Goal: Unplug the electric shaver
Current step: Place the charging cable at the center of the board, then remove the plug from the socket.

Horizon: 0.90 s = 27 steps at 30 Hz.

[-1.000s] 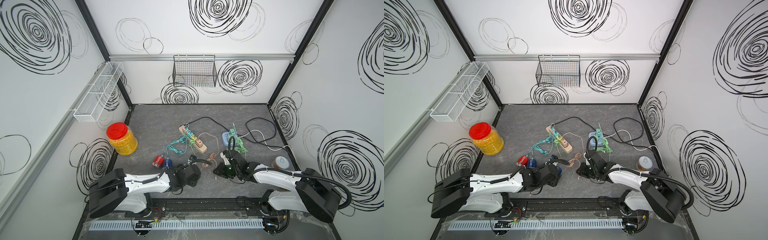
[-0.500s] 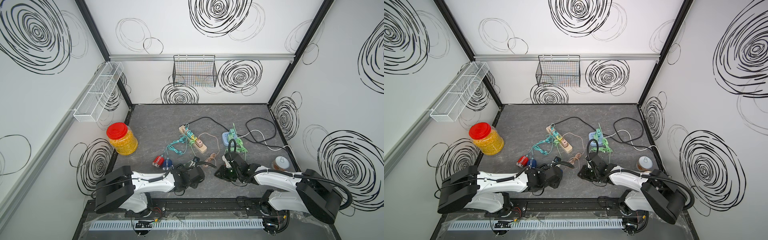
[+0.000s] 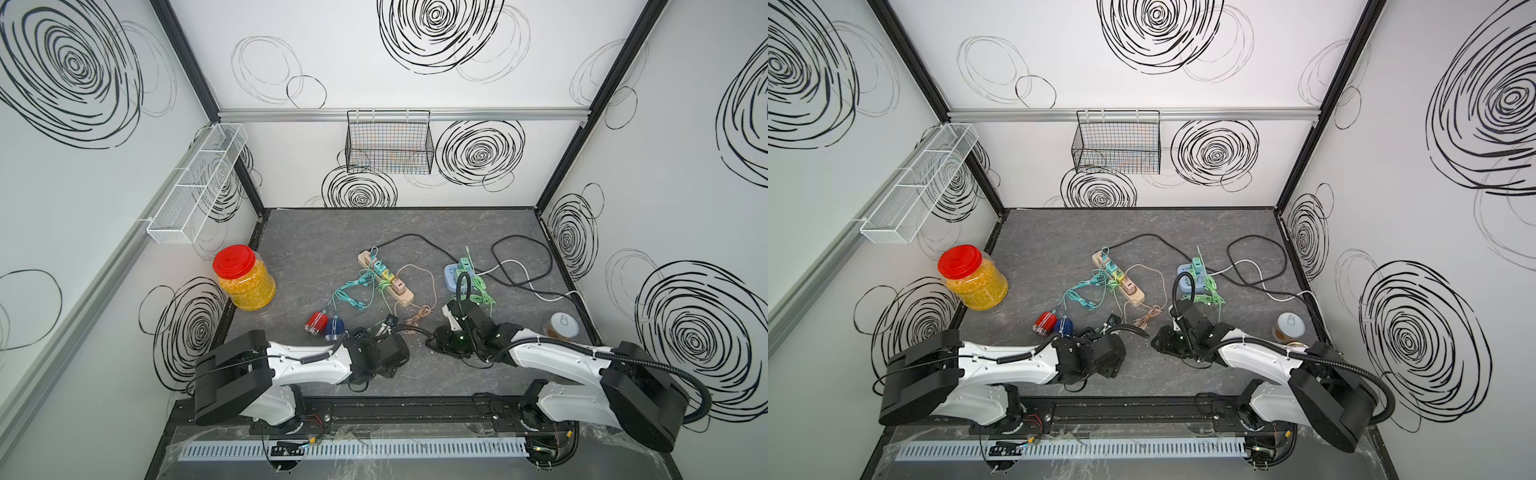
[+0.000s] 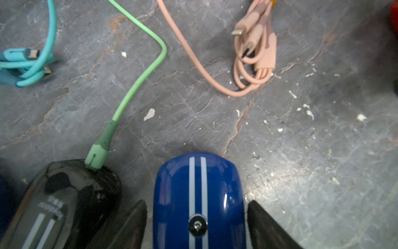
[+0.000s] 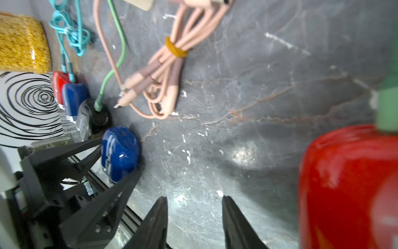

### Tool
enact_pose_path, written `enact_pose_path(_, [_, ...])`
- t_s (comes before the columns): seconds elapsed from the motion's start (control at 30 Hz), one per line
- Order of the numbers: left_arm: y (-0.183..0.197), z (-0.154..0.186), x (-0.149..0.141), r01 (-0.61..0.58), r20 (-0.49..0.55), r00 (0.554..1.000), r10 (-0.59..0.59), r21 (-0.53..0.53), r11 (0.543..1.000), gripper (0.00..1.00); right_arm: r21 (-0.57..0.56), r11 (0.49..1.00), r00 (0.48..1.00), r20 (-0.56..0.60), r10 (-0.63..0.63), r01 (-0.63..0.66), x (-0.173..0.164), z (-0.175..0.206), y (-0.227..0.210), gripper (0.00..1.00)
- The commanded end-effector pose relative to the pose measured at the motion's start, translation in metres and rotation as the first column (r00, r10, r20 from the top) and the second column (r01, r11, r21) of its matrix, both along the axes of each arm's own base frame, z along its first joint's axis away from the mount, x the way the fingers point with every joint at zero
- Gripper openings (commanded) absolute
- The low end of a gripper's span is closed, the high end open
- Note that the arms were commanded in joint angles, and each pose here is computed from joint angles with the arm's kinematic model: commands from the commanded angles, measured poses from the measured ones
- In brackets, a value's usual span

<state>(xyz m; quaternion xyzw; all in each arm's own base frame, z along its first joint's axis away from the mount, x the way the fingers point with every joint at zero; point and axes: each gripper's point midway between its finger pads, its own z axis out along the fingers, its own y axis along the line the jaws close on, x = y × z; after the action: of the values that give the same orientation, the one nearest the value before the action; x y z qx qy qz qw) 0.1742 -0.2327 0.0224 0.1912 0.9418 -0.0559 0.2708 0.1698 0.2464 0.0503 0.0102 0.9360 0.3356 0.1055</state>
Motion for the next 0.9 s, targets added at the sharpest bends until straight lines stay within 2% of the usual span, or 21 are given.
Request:
enact_pose_path(0.0, [0.001,0.006,0.001,-0.016,0.020,1.000,0.017,-0.019,1.000,0.82,0.006,1.000,0.999,0.047,-0.022,0.022,0.012,0.018,-0.004,0.46])
enact_pose_path(0.13, [0.000,0.013,0.002,-0.020,0.031,0.999,0.022,-0.041,0.999,0.85,0.037,0.998,0.994,0.091,-0.053,0.050,0.024,0.035,-0.009,0.46])
enact_pose_path(0.43, [-0.006,0.063,0.023,-0.040,0.098,0.994,0.055,-0.151,0.988,0.89,0.049,0.997,0.974,0.216,-0.069,0.060,0.051,0.070,-0.003,0.49])
enact_pose_path(0.5, [-0.002,0.071,0.033,-0.064,0.096,0.992,0.084,-0.195,0.979,0.85,0.033,0.998,0.969,0.241,-0.061,0.054,0.056,0.074,0.001,0.52])
enact_pose_path(0.67, [0.017,0.084,0.063,-0.143,0.063,0.983,0.174,-0.338,0.930,0.68,-0.066,0.997,0.946,0.322,-0.026,0.050,0.072,0.081,0.009,0.51])
enact_pose_path(0.77, [0.031,0.099,0.082,-0.179,0.075,0.972,0.224,-0.388,0.904,0.58,-0.113,0.992,0.931,0.365,-0.011,0.056,0.082,0.082,0.015,0.49])
enact_pose_path(0.87, [0.051,0.112,0.102,-0.215,0.097,0.957,0.274,-0.395,0.893,0.55,-0.147,0.988,0.919,0.394,0.011,0.052,0.090,0.081,0.023,0.48])
